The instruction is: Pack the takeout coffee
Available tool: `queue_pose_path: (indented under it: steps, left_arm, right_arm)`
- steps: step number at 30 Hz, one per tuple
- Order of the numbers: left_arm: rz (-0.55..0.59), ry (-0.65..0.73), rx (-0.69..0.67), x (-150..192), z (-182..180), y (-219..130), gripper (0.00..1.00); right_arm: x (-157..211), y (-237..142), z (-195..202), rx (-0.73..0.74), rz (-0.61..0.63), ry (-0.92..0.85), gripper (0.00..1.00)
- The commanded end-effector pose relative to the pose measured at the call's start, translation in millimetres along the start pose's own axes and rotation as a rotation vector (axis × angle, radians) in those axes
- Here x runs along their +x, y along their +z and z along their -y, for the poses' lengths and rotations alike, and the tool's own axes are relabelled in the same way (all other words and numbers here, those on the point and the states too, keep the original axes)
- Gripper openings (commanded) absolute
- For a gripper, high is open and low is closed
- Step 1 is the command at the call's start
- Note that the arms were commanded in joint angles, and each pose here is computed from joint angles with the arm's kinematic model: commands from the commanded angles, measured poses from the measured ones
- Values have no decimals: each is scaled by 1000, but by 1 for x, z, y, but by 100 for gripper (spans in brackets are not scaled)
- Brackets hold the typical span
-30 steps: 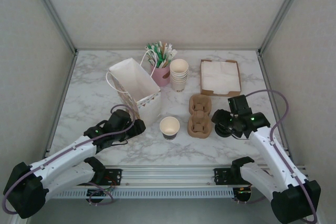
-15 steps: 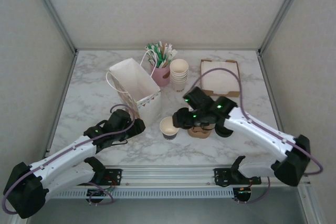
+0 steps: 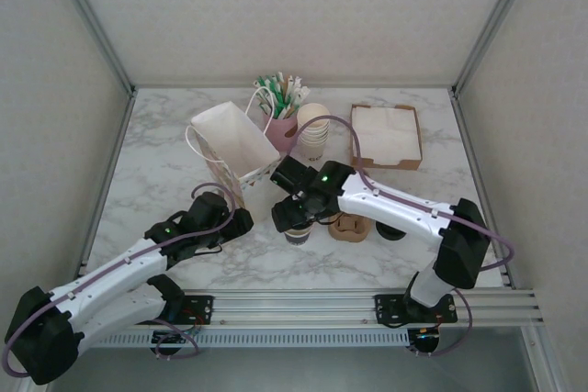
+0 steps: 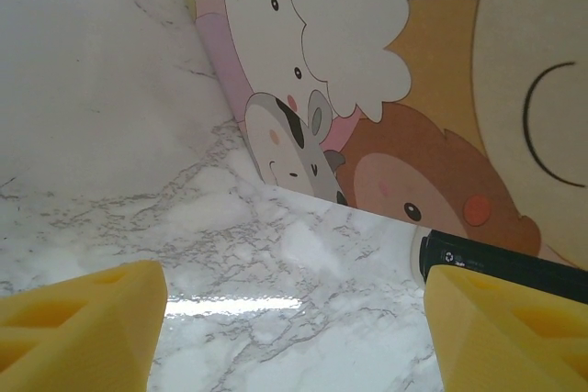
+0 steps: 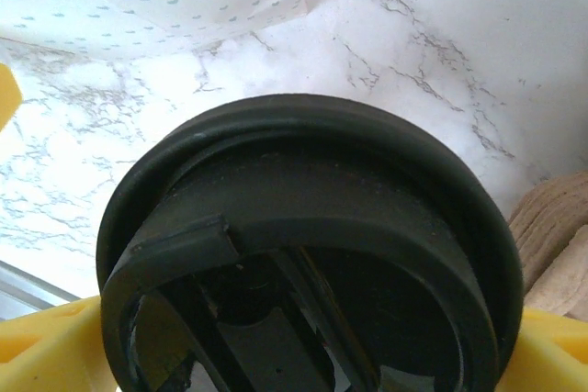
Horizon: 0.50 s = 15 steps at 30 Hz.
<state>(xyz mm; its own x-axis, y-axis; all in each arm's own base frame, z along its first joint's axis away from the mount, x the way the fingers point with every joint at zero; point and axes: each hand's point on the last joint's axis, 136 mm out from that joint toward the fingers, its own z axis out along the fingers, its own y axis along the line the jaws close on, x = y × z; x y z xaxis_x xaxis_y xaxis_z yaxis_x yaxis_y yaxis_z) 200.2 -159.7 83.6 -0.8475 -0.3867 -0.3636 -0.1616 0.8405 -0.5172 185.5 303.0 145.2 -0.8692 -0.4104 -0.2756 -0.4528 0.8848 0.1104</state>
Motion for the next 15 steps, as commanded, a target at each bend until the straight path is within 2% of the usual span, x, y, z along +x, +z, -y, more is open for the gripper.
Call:
queue_pose_path:
  steps: [1, 15]
  left_arm:
    - [25, 0, -1, -6, 4, -7, 74]
    - [22, 0, 0, -5, 5, -6, 74]
  right_arm:
    - [3, -1, 4, 55, -21, -41, 91]
    - [6, 7, 2, 79, -53, -61, 95]
